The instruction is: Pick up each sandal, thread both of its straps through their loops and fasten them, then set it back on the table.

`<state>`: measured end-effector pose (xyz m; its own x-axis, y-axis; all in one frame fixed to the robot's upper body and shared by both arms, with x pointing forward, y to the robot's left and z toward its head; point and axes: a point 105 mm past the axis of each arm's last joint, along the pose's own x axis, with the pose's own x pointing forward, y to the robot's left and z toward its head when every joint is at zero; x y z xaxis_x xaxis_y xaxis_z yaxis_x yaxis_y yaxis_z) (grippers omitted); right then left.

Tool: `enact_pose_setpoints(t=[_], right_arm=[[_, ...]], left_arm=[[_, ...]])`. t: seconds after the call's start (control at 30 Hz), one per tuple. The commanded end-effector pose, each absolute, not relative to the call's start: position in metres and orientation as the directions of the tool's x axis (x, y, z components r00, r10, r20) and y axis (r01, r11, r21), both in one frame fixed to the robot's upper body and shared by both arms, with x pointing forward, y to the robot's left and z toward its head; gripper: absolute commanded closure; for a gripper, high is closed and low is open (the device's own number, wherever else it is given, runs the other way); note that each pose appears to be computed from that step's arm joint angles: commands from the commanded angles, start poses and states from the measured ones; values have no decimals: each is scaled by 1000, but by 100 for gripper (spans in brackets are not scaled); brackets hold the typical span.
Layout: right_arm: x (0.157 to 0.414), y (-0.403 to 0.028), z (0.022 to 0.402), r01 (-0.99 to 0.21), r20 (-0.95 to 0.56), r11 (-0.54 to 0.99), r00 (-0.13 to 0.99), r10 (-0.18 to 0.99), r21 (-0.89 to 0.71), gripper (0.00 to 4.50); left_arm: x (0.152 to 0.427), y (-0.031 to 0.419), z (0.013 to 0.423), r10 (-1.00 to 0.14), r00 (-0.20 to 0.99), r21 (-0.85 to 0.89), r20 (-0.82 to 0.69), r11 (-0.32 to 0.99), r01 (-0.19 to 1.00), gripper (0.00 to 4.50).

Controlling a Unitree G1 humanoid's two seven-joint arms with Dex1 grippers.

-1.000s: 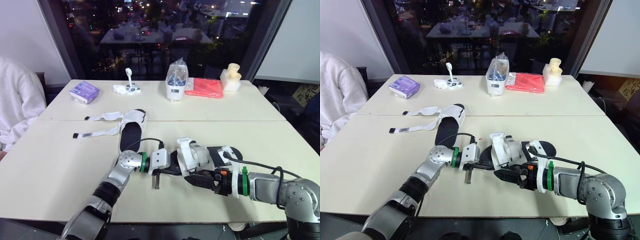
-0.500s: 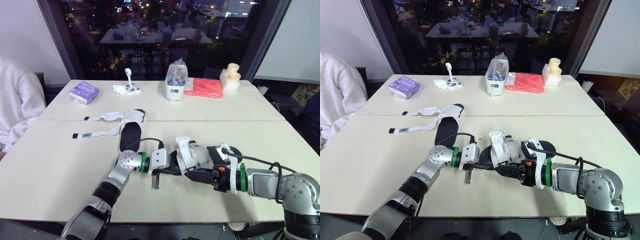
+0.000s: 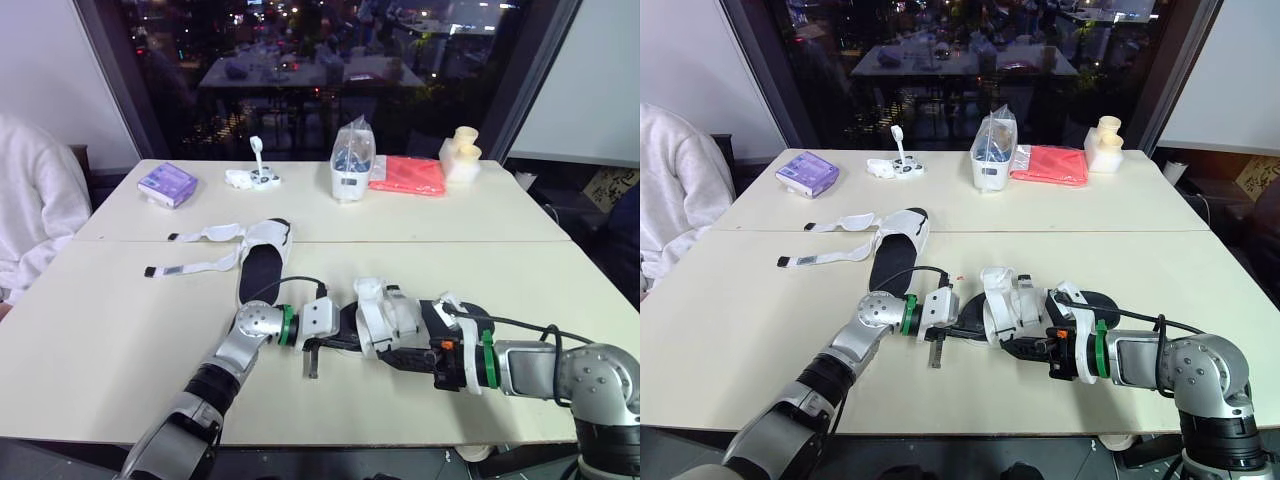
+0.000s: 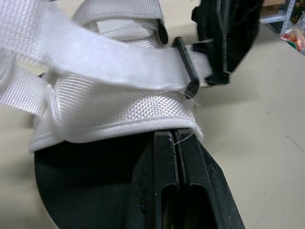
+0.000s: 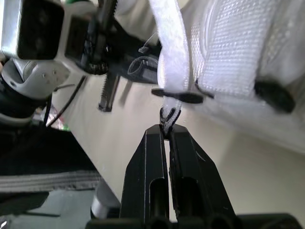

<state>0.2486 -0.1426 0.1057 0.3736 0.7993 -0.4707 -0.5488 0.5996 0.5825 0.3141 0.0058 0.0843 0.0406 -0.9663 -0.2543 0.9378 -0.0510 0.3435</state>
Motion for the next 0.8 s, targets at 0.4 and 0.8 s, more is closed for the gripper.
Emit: enact_pose_setpoints(t=[0.4,0.8], right_arm=[[216,-146,73,-517,-540,581,248,804,629,448],[184,-154,72,-515,-573,626,283,769,586,448]], left_arm=[[308,1,79,-965,30,329,-260,-60,943,450],[304,-2,76,-966,17,317,-259,-68,946,450]])
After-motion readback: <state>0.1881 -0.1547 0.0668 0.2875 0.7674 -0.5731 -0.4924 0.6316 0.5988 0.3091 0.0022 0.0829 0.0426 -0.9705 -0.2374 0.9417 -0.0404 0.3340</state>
